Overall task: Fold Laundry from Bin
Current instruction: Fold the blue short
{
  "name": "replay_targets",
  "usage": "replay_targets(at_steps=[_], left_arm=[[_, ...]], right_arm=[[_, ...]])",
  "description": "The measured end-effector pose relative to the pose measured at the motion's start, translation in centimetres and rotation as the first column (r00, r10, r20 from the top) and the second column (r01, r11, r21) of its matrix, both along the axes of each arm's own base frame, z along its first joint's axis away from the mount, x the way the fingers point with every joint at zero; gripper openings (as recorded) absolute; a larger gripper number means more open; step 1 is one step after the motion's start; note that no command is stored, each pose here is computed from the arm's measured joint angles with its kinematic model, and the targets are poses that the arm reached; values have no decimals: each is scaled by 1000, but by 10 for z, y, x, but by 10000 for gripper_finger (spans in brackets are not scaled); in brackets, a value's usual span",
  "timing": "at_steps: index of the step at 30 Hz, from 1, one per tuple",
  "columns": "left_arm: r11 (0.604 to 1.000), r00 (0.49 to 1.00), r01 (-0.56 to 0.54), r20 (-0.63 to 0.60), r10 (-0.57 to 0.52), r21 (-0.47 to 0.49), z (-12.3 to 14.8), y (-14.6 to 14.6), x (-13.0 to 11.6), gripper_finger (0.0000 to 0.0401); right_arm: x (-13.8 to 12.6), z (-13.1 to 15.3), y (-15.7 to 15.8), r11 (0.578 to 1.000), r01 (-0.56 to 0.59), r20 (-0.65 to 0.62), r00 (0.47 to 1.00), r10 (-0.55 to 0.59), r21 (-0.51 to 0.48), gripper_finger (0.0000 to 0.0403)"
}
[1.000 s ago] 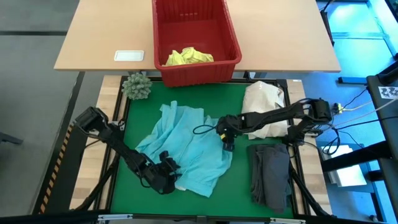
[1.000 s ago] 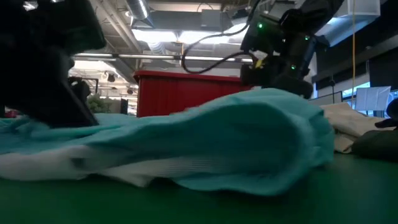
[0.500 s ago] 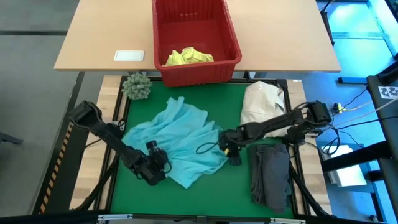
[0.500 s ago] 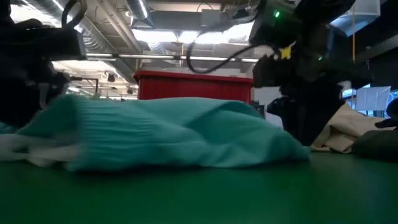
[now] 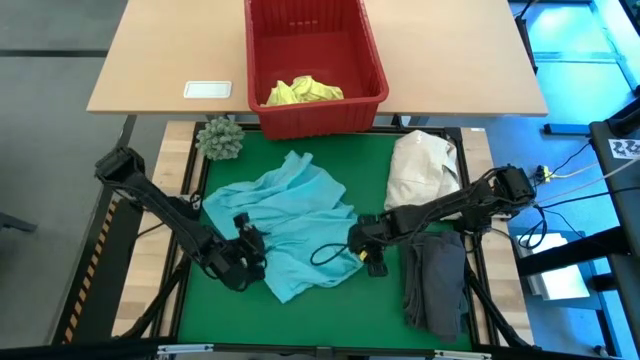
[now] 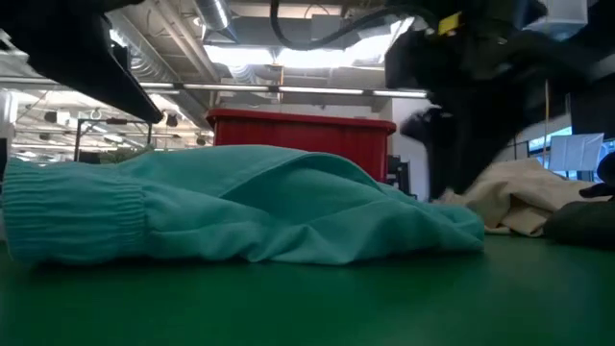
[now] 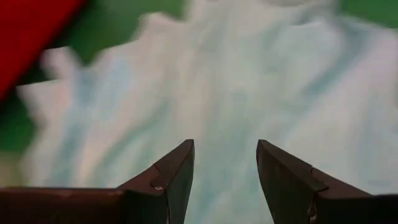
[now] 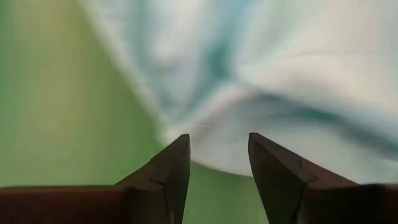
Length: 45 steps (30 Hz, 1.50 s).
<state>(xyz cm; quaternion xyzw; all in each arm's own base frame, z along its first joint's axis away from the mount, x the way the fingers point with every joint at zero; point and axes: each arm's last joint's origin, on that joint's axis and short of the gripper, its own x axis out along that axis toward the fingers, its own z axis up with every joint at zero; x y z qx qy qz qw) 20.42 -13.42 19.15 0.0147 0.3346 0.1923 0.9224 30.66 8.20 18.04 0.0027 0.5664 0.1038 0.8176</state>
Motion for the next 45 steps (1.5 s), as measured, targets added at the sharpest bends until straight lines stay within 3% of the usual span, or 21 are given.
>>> replay_targets(at_steps=[4,12,17,24,31,36,40,45], left_arm=[[984,990,142,7,-142,-105,-6,-18,11,167],[947,967,248,5,-253,-205,-28,-52,16,167],[945,964,263,4,-267,-194,-30,-67,21,167],[946,961,254,-59,-271,-201,-55,-75,29,167],[923,945,275,-102,-312,-270,-59,-78,29,167],[889,932,266,-138,-336,-372,-60,-81,26,167],[866,919,250,-176,-354,-434,-62,-85,20,167],[863,907,206,-241,-345,-462,-64,-89,9,167]], right_arm=[[5,14,-15,986,44,0,999,-44,-161,161],[9,15,-54,974,109,-30,993,-117,-197,161],[11,11,-66,988,103,-23,994,-106,-115,161],[0,-17,-68,993,90,-54,995,-86,78,161],[-6,-28,-68,986,121,-70,991,-114,112,161],[-7,-28,-67,983,115,-81,991,-104,143,161],[-16,-30,-63,968,135,-193,977,-94,212,161],[-28,-31,-50,974,120,-308,950,-57,190,161]])
